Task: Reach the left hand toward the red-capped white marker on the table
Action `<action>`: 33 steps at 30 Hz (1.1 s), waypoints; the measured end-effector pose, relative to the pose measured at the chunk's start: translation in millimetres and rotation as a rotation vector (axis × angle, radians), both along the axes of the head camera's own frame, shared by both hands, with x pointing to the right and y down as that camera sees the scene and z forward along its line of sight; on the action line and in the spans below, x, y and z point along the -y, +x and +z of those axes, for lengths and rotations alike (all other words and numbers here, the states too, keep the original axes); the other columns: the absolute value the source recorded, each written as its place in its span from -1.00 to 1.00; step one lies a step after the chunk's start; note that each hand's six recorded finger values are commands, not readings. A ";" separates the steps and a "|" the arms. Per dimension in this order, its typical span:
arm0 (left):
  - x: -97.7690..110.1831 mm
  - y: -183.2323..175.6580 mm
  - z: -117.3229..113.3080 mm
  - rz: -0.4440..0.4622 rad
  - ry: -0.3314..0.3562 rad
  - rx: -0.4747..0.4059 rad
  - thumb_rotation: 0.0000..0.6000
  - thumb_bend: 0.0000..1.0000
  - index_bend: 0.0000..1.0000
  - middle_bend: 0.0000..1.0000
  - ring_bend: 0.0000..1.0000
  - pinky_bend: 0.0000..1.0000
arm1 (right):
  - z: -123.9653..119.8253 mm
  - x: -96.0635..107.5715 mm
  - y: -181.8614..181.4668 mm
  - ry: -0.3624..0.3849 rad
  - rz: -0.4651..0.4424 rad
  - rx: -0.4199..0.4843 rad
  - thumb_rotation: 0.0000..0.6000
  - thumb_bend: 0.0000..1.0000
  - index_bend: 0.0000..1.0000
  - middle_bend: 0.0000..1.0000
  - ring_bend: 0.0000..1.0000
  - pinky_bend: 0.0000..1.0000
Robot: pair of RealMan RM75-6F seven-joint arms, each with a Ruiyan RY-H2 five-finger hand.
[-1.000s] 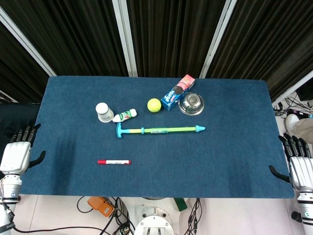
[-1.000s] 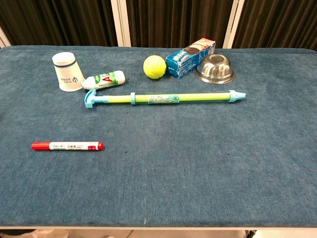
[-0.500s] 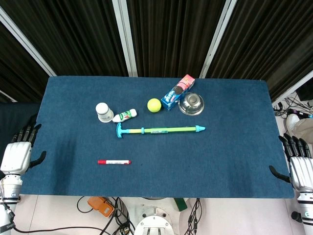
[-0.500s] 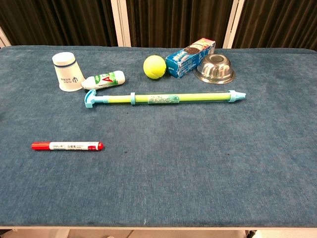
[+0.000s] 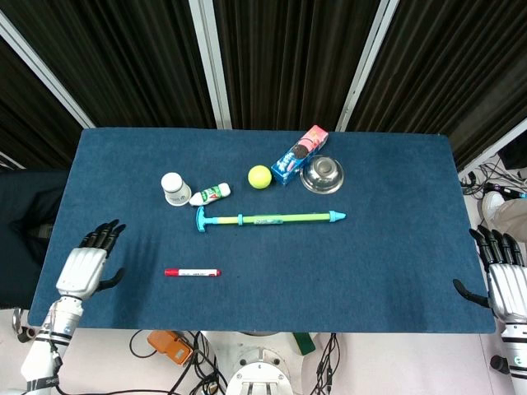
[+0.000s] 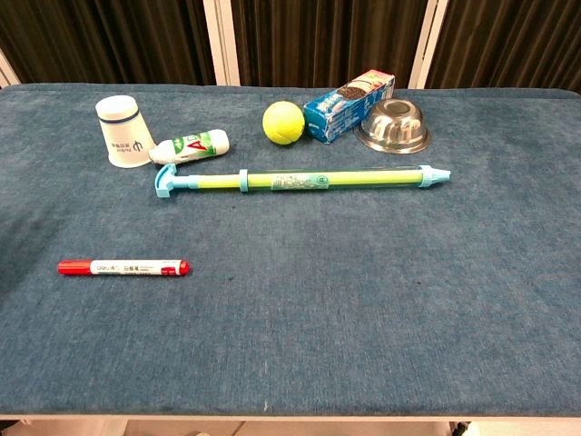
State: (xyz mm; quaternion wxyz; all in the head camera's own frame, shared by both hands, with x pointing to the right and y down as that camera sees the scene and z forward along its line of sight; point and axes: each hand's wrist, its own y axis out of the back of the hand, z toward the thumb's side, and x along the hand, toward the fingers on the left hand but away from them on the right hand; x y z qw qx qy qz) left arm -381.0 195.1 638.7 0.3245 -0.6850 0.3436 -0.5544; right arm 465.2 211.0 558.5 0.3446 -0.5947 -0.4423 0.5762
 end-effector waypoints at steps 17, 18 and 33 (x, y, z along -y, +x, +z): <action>-5.7 83.6 45.5 0.147 -0.136 -0.137 1.00 -0.47 -0.47 -1.00 -1.00 -0.69 | 2.0 0.9 -0.6 -0.012 -0.005 -0.006 1.00 -0.34 -0.71 -0.80 -0.84 -0.92; -5.9 86.0 47.6 0.151 -0.140 -0.140 1.00 -0.47 -0.45 -1.00 -1.00 -0.69 | 2.0 1.0 -0.5 -0.012 -0.004 -0.006 1.00 -0.34 -0.71 -0.80 -0.84 -0.92; -8.8 96.6 69.2 0.146 -0.165 -0.155 1.00 -0.46 -0.32 -1.00 -1.00 -0.69 | 3.1 1.1 -1.5 -0.018 -0.007 -0.007 1.00 -0.33 -0.71 -0.80 -0.84 -0.92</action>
